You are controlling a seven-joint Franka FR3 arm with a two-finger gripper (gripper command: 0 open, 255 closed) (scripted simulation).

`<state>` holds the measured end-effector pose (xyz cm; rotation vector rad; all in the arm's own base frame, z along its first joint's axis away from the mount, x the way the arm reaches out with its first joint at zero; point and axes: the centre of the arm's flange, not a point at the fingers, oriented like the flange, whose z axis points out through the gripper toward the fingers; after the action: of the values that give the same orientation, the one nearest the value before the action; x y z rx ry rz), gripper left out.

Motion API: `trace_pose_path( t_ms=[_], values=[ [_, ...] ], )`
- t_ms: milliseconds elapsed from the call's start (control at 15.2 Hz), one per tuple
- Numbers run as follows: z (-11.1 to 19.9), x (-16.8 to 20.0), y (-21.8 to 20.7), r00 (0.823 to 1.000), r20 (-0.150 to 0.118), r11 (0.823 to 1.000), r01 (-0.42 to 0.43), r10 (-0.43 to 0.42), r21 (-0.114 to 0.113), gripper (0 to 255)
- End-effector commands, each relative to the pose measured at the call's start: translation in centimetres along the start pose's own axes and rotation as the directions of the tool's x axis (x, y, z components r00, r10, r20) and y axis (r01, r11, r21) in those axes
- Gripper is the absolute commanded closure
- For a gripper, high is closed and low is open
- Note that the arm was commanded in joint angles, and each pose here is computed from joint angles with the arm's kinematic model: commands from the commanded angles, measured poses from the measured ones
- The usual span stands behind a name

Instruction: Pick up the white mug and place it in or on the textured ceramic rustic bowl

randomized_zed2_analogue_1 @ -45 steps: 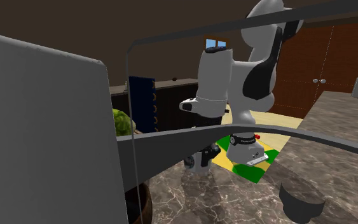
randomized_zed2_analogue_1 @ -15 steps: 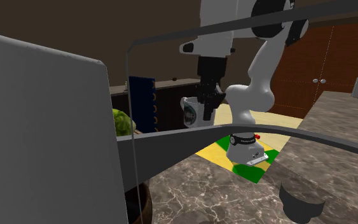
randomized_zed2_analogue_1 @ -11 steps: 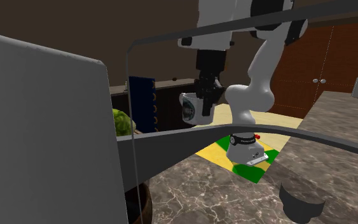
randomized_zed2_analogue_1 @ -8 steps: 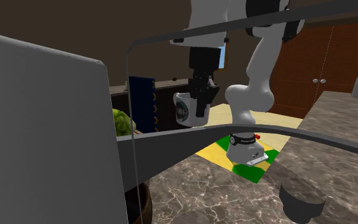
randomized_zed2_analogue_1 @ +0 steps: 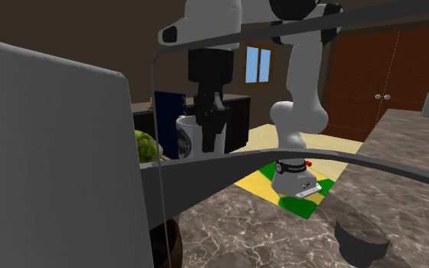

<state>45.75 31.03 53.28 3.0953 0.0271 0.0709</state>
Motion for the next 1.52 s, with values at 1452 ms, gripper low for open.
trace_pose_path(
  t_ms=[1452],
  values=[
    [5.3, 16.0, -9.1, 1.000, 0.000, 1.000, -0.002, 0.002, 0.000, 255]
  ],
)
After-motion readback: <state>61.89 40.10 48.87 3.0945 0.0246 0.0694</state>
